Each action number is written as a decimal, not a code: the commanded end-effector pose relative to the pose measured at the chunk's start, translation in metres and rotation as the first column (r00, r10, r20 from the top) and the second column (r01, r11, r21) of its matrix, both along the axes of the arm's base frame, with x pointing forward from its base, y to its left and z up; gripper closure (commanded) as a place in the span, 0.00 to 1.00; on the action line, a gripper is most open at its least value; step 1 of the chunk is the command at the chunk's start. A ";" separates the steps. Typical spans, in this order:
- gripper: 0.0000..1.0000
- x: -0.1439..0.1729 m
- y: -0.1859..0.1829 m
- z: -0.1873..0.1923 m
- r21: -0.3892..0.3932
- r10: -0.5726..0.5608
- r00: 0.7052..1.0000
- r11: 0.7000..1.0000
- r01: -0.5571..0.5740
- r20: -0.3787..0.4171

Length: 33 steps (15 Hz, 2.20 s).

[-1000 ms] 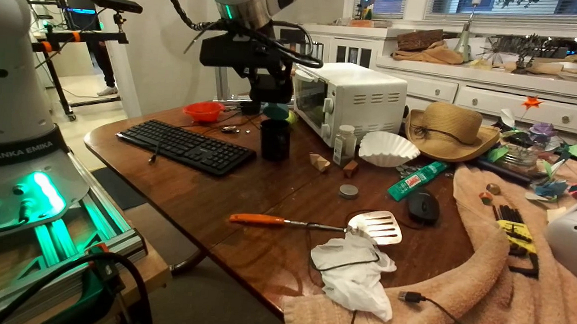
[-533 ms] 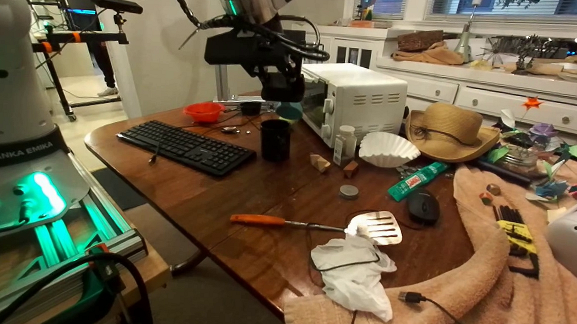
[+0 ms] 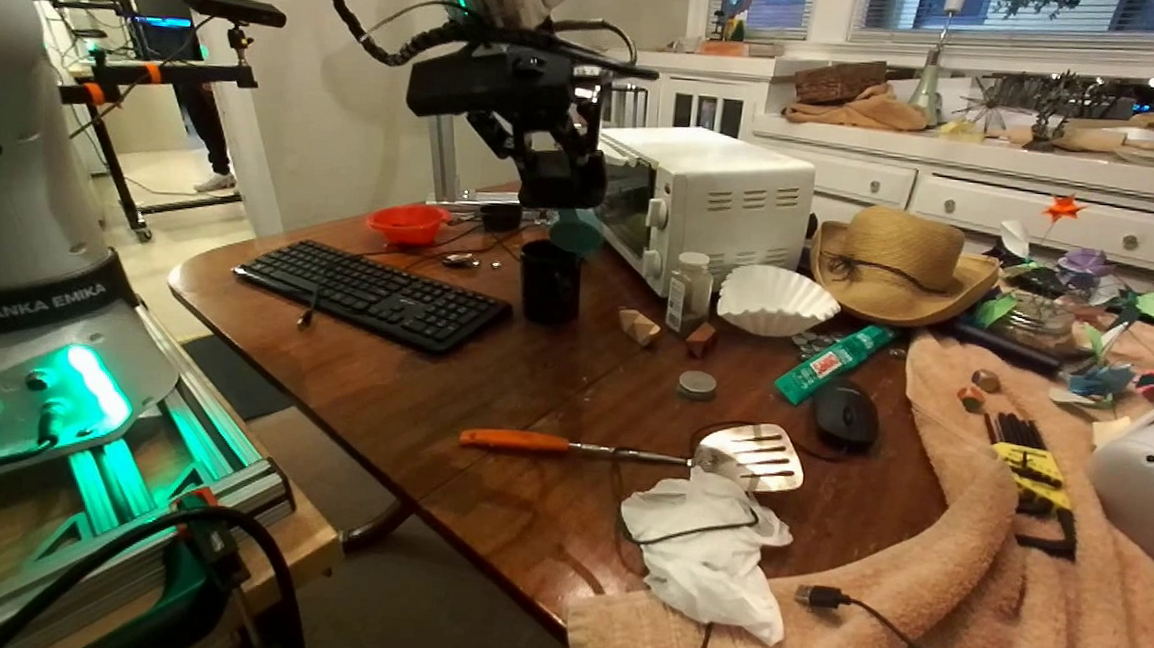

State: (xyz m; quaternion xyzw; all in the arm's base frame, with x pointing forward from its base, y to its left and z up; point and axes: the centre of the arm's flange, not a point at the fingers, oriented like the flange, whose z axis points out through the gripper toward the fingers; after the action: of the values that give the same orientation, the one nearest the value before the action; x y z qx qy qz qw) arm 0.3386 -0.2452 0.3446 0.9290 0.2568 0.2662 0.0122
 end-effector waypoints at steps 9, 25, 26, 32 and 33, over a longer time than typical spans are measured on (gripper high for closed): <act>0.77 -0.014 0.099 0.081 -0.263 0.087 0.973 0.954 -0.142 -0.212; 0.77 0.098 0.337 0.110 -0.324 0.058 0.931 0.928 -0.183 -0.360; 0.77 0.110 0.347 0.110 -0.325 0.053 0.932 0.929 -0.178 -0.359; 0.77 0.186 0.394 0.108 -0.304 0.046 0.935 0.939 -0.161 -0.351; 0.77 0.197 0.400 0.109 -0.303 0.046 0.937 0.940 -0.158 -0.346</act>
State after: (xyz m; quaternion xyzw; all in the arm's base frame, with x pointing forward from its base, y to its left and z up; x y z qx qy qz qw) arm 0.4894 0.1320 0.4498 0.9283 0.3505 0.0712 0.1018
